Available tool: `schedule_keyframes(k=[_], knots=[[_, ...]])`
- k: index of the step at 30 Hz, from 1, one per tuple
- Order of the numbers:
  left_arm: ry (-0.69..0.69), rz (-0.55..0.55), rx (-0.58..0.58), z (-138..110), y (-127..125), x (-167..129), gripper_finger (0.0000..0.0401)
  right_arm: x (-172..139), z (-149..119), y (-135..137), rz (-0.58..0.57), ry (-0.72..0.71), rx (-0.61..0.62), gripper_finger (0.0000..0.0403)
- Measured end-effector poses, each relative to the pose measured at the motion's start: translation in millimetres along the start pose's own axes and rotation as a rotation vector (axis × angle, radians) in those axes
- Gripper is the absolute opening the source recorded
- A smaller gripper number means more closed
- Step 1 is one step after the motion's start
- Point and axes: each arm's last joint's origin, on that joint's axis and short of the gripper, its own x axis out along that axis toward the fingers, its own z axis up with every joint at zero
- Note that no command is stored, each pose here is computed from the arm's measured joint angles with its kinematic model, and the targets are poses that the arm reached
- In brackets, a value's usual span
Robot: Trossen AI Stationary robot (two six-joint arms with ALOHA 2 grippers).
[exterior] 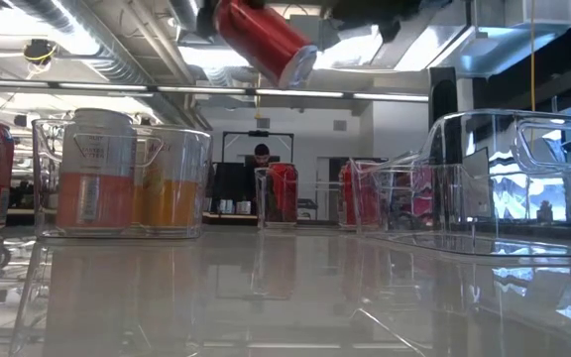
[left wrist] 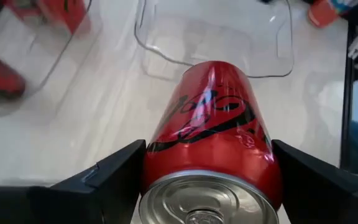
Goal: Sort soda cans
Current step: Put the red black soda can into the middle transparent bin
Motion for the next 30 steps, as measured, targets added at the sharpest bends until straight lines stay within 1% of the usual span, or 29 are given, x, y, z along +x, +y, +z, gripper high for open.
schedule_keyframes(k=[2,5,9,12,16,20,22,24,30], knots=[[-0.018,0.007,0.052,3,6,0,0.0298,3,-6,-7,0.012,-0.069,0.042,0.0013],[-0.095,0.001,0.126,12,12,-1,0.0298,8,-14,-12,0.009,-0.127,0.104,0.0021],[-0.155,-0.003,0.2,20,20,-3,0.0298,18,-24,-11,0.0,-0.105,0.122,0.0009],[-0.22,0.0,0.231,27,25,-4,0.0298,26,-30,-11,-0.026,-0.07,0.121,0.0003],[-0.276,-0.037,0.232,34,30,-7,0.0294,33,-37,-11,-0.073,-0.036,0.125,0.0008],[-0.292,-0.027,0.242,38,35,-3,0.0294,33,-38,-12,-0.108,-0.025,0.105,0.0009],[-0.291,0.006,0.235,39,39,2,0.0294,27,-37,-13,-0.137,-0.006,0.088,0.0009],[-0.297,0.065,0.213,40,48,5,0.0294,17,-34,-15,-0.184,0.011,0.072,0.0009],[-0.311,0.207,0.125,47,83,32,0.0294,-21,-29,-22,-0.359,0.104,0.054,0.0009]])
